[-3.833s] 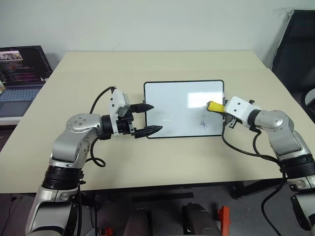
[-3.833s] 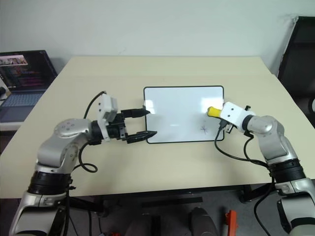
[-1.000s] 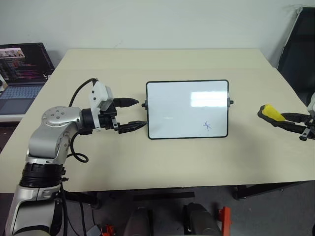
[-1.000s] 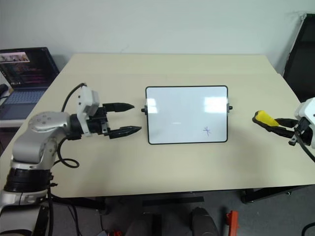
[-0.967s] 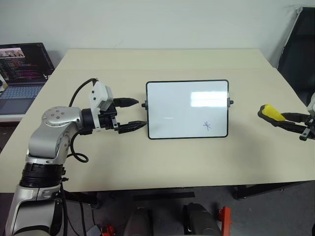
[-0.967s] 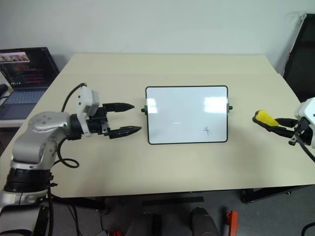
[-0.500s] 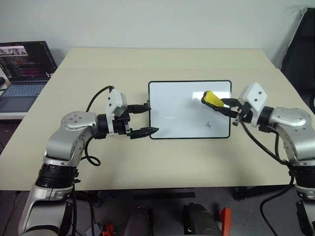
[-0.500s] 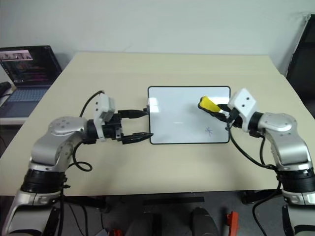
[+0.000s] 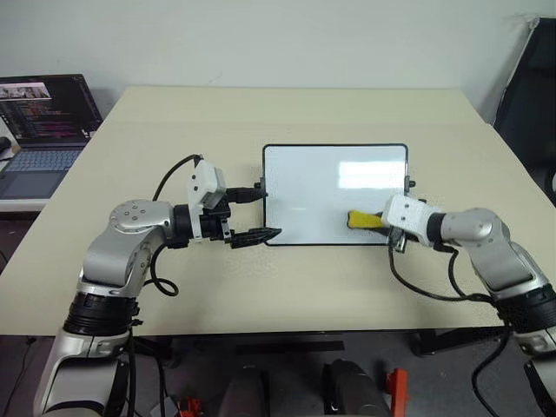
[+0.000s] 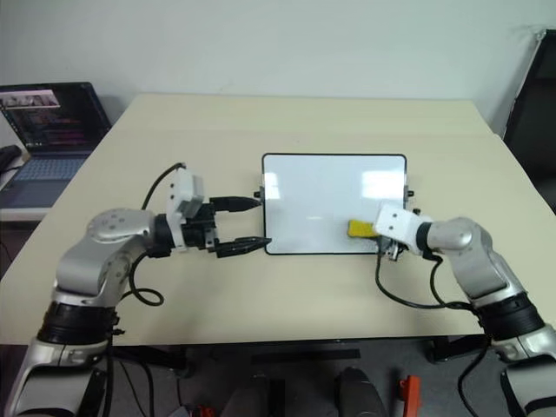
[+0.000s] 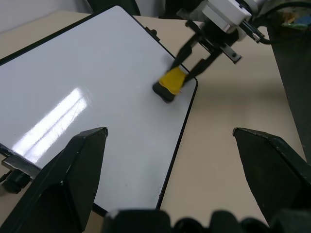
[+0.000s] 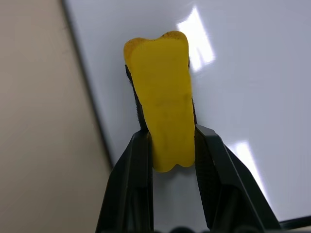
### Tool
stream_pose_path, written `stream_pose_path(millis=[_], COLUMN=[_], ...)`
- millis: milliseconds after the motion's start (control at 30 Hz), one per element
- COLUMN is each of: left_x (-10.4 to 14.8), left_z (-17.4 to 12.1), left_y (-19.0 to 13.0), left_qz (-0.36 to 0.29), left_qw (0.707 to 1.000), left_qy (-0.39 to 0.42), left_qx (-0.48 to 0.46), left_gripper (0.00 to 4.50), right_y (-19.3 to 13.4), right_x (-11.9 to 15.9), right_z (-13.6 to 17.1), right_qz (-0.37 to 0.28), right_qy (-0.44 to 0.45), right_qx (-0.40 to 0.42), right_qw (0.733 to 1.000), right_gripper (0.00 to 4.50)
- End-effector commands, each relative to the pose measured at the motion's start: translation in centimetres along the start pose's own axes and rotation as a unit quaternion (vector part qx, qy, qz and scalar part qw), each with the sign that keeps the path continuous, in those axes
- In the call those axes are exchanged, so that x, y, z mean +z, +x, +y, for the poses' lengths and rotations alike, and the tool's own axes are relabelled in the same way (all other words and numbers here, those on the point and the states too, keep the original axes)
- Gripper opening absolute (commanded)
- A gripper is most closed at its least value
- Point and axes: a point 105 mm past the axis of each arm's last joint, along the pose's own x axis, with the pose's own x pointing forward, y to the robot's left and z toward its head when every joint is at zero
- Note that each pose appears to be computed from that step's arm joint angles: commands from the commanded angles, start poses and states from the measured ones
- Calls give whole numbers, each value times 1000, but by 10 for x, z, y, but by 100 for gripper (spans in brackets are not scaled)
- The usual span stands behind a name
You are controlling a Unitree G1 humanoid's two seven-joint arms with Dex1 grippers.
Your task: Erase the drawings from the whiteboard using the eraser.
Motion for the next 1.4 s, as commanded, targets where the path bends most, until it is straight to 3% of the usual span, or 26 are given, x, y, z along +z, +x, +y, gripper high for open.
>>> stream_pose_path(millis=[33, 300, 400, 500, 567, 667, 767, 833, 900, 967, 1233, 1400], left_x=[12, 12, 12, 13, 15, 16, 19, 18, 20, 23, 22, 20], left_z=[-1, 0, 0, -1, -5, -16, -34, -44, -55, -61, -62, -59], left_y=[-2, 0, 0, 1, 5, 15, 34, 49, 62, 67, 68, 62], left_qz=[-14, -14, -14, -17, -24, -36, -54, -58, -67, -76, -74, -68], left_qw=[1000, 1000, 1000, 1000, 999, 998, 994, 992, 989, 987, 987, 990], left_qy=[22, 24, 25, 26, 25, 19, 11, 10, 7, 6, 6, 5], left_qx=[2, -2, -3, -6, -16, -49, -90, -107, -130, -142, -141, -126], left_gripper=[450, 450, 450, 450, 450, 450, 450, 450, 450, 450, 450, 450], right_y=[2, -27, -35, -51, -72, -109, -137, -145, -131, -113, -81, -82], right_x=[-11, -16, -15, -6, 13, 23, -23, -71, -110, -129, -145, -145], right_z=[13, -75, -86, -91, -87, -97, -112, -107, -87, -75, -76, -85], right_qz=[25, 74, 81, 43, -45, -146, -122, -52, 18, 54, 85, 86], right_qy=[12, -12, -10, 21, 49, 129, 227, 281, 338, 382, 454, 463], right_qx=[21, -166, -191, -200, -182, -212, -303, -352, -345, -334, -351, -356], right_qw=[999, 983, 978, 979, 981, 958, 918, 891, 875, 860, 815, 807], right_gripper=[83, 83, 83, 83, 83, 83, 83, 83, 83, 83, 83, 248])
